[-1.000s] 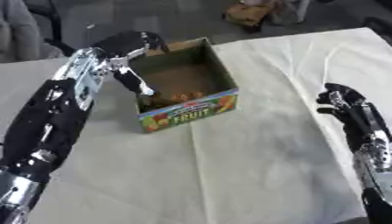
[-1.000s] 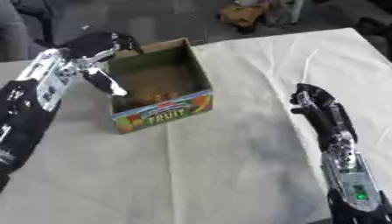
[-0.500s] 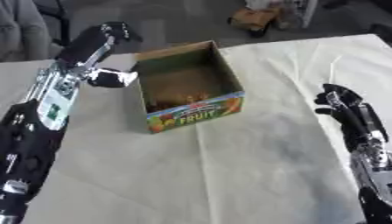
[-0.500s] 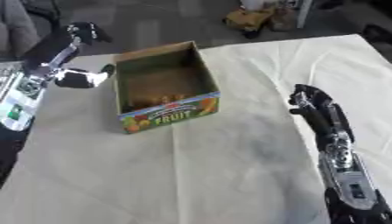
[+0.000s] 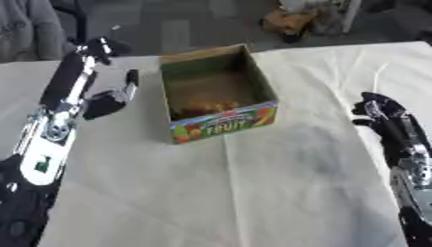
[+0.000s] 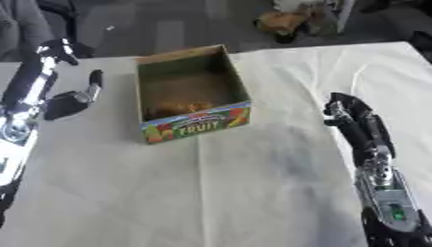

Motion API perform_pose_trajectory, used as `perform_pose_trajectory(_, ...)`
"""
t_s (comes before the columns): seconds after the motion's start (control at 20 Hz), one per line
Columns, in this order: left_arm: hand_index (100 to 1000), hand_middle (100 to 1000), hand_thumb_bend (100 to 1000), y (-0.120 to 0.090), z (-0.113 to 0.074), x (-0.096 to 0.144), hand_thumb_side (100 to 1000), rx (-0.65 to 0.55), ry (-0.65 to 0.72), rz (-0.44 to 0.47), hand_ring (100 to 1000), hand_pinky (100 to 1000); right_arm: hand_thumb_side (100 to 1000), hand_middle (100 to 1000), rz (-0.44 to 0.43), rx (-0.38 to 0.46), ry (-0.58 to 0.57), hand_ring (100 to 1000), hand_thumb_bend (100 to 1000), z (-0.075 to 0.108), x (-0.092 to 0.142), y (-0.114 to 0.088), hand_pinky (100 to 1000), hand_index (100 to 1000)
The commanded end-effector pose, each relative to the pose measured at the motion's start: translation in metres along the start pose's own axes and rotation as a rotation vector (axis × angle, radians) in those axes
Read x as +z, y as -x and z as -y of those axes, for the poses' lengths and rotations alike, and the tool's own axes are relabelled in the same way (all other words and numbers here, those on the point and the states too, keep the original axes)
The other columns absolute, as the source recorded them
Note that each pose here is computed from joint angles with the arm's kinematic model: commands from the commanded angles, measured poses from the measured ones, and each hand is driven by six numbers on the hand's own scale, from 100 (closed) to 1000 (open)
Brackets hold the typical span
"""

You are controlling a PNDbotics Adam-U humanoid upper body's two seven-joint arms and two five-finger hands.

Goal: Pick up objects on the table and place them in the box.

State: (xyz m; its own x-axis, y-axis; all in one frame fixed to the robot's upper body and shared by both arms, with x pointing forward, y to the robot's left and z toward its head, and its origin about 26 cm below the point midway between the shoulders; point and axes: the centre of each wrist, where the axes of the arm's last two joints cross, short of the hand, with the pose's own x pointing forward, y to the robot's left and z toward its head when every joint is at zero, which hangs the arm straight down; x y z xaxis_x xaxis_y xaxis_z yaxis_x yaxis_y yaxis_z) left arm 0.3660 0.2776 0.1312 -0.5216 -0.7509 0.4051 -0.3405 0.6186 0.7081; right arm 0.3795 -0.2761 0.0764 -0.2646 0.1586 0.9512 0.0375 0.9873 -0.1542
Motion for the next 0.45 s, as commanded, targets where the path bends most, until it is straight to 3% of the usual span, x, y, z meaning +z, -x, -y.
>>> perform_pose_trajectory(0.05,743,645,134,-0.012,0.002,0.007,432,0.064,-0.074,-0.031,668,596,557,614,0.043,0.017,0.010,712,100,0.008,-0.004,-0.013,660,786)
perform_pose_trajectory(0.45,751,659,175,-0.016,0.016,0.035,514,0.241,-0.121,-0.145,680,600,552,614,0.055,0.019,0.009,712,100,0.007,-0.002,-0.016,660,786)
